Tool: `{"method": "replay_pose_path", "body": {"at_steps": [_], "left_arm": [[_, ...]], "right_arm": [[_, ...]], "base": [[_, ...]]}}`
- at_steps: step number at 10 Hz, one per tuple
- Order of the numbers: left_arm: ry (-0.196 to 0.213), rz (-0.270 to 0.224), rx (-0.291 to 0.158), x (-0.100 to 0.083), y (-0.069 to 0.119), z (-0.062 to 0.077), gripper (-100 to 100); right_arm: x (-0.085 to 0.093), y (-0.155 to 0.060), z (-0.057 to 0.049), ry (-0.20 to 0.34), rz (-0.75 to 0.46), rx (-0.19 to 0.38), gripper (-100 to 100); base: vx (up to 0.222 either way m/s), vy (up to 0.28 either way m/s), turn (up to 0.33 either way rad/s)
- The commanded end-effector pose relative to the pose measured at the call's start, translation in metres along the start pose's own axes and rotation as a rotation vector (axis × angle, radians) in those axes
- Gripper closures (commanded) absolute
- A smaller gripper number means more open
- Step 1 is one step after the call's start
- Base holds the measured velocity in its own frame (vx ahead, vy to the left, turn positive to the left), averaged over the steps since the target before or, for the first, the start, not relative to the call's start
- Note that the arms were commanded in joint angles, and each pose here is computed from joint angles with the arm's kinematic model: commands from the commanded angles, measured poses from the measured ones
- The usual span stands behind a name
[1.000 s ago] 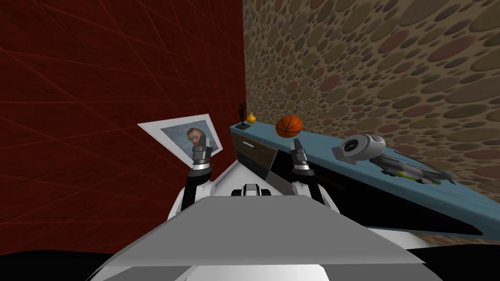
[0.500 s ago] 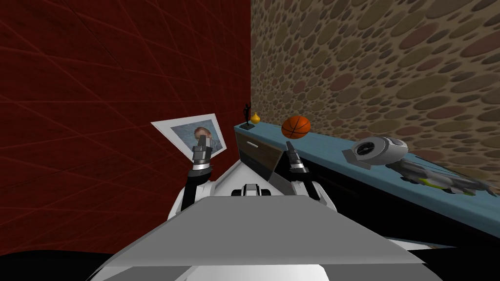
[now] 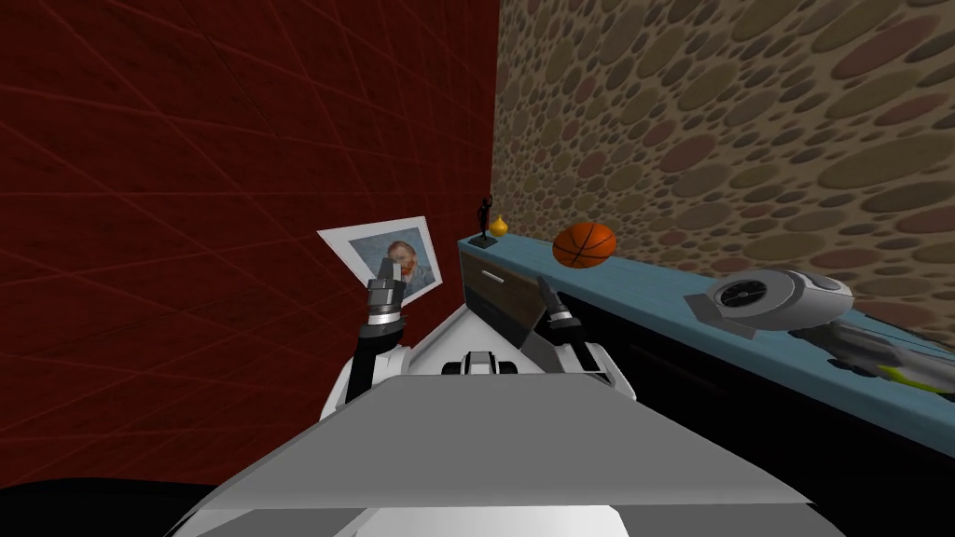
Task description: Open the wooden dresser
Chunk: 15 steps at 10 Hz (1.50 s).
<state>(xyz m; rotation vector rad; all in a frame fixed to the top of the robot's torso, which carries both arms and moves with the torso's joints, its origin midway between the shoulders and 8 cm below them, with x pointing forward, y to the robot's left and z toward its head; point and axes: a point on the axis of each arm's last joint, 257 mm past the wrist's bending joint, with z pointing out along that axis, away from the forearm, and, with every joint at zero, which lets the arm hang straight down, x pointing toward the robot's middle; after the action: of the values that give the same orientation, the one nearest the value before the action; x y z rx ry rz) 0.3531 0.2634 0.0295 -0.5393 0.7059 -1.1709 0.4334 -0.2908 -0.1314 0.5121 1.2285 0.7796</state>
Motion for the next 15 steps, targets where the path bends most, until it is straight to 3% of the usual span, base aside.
{"method": "replay_pose_path", "body": {"at_steps": [1,3,4,5,6,7,8,9,10,11,12,15], "left_arm": [[0.000,0.000,0.000,0.000,0.000,0.000,0],[0.000,0.000,0.000,0.000,0.000,0.000,0],[0.000,0.000,0.000,0.000,0.000,0.000,0],[0.000,0.000,0.000,0.000,0.000,0.000,0],[0.000,0.000,0.000,0.000,0.000,0.000,0],[0.000,0.000,0.000,0.000,0.000,0.000,0],[0.000,0.000,0.000,0.000,0.000,0.000,0],[0.000,0.000,0.000,0.000,0.000,0.000,0],[0.000,0.000,0.000,0.000,0.000,0.000,0],[0.000,0.000,0.000,0.000,0.000,0.000,0],[0.000,0.000,0.000,0.000,0.000,0.000,0],[0.000,0.000,0.000,0.000,0.000,0.000,0]], "right_arm": [[0.018,-0.039,0.002,0.063,-0.095,0.099,-100],[0.028,-0.064,0.001,0.102,-0.161,0.165,-100],[0.029,-0.067,0.000,0.104,-0.167,0.175,-100],[0.035,-0.085,-0.001,0.133,-0.219,0.217,-100],[0.035,-0.088,-0.002,0.136,-0.225,0.230,-100],[0.040,-0.107,-0.004,0.165,-0.278,0.274,-100],[0.040,-0.110,-0.005,0.166,-0.284,0.287,-100],[0.044,-0.132,-0.009,0.195,-0.341,0.339,-100],[0.043,-0.133,-0.010,0.196,-0.346,0.345,-100],[0.046,-0.153,-0.014,0.224,-0.403,0.389,-100],[0.045,-0.156,-0.015,0.225,-0.410,0.404,-100],[0.045,-0.198,-0.027,0.278,-0.534,0.508,-100]], "base": [[0.011,0.108,0.191],[0.020,0.085,0.070],[0.018,0.069,0.060],[0.011,0.081,0.141],[0.009,0.068,0.056],[0.013,0.069,0.107],[0.019,0.059,0.065],[0.022,0.083,0.118],[0.018,0.074,0.063],[0.011,0.094,0.132],[0.015,0.075,0.062],[0.020,0.069,0.098]]}}
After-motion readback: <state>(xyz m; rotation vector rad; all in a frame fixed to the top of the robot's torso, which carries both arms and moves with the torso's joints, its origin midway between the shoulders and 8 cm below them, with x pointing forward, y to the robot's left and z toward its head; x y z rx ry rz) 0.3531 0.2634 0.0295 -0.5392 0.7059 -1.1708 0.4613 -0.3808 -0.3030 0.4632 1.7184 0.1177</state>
